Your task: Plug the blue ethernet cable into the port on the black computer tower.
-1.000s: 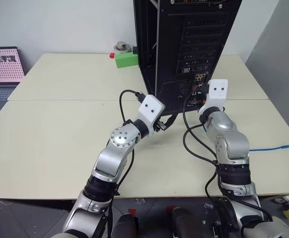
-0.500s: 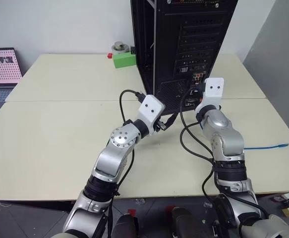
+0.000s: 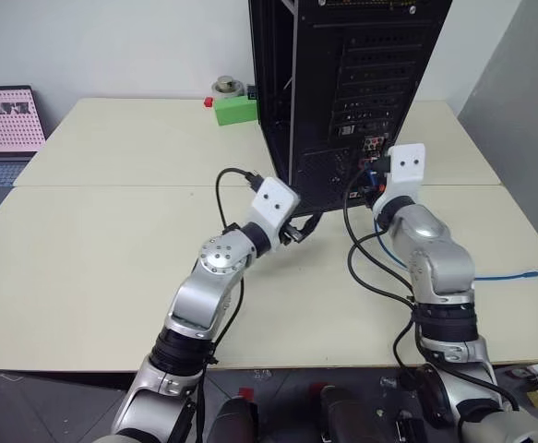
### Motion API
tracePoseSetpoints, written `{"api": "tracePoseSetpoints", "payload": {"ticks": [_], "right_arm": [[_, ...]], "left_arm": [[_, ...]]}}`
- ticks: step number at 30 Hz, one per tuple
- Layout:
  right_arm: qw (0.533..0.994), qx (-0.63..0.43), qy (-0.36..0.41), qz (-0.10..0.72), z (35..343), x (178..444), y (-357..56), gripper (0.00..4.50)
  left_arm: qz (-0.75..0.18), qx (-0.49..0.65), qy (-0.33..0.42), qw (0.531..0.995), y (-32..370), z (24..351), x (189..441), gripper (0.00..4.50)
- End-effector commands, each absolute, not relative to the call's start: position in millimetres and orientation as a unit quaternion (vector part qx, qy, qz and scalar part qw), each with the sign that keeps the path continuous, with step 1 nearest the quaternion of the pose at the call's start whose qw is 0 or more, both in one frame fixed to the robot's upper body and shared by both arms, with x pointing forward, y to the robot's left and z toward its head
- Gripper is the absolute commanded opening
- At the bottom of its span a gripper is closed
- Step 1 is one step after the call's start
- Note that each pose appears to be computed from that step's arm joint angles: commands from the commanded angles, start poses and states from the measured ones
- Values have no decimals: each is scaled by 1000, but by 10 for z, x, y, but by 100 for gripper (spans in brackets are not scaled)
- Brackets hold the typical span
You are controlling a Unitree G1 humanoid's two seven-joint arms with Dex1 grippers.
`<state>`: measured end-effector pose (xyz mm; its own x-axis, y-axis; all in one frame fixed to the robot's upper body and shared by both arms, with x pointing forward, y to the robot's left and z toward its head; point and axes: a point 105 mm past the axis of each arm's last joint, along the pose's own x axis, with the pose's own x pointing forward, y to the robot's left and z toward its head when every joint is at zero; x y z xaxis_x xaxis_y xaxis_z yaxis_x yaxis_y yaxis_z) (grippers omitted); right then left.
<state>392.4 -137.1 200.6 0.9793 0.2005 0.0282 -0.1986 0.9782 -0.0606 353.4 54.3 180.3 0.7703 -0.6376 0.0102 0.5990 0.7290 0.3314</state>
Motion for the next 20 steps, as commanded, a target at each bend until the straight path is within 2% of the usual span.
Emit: {"api": "tracePoseSetpoints", "payload": {"ticks": [1, 5, 9, 13, 20], "right_arm": [[987, -47, -47, 145, 2218, 3706, -1473, 271], [976, -84, -48, 196, 2246, 3529, -1645, 358], [955, -142, -35, 257, 2230, 3321, -1833, 438], [942, -128, -52, 305, 2422, 3108, -1965, 447], [940, -136, -50, 310, 2466, 3106, -2048, 447]], "left_arm": [[-322, 178, -58, 928, 700, 1875, 3516, 370], [-316, 207, -55, 924, 912, 1909, 3507, 370], [-341, 186, -40, 921, 1104, 1955, 3434, 370], [-349, 183, -27, 919, 1342, 2014, 3356, 370], [-365, 182, -21, 913, 1483, 2039, 3265, 370]]}}
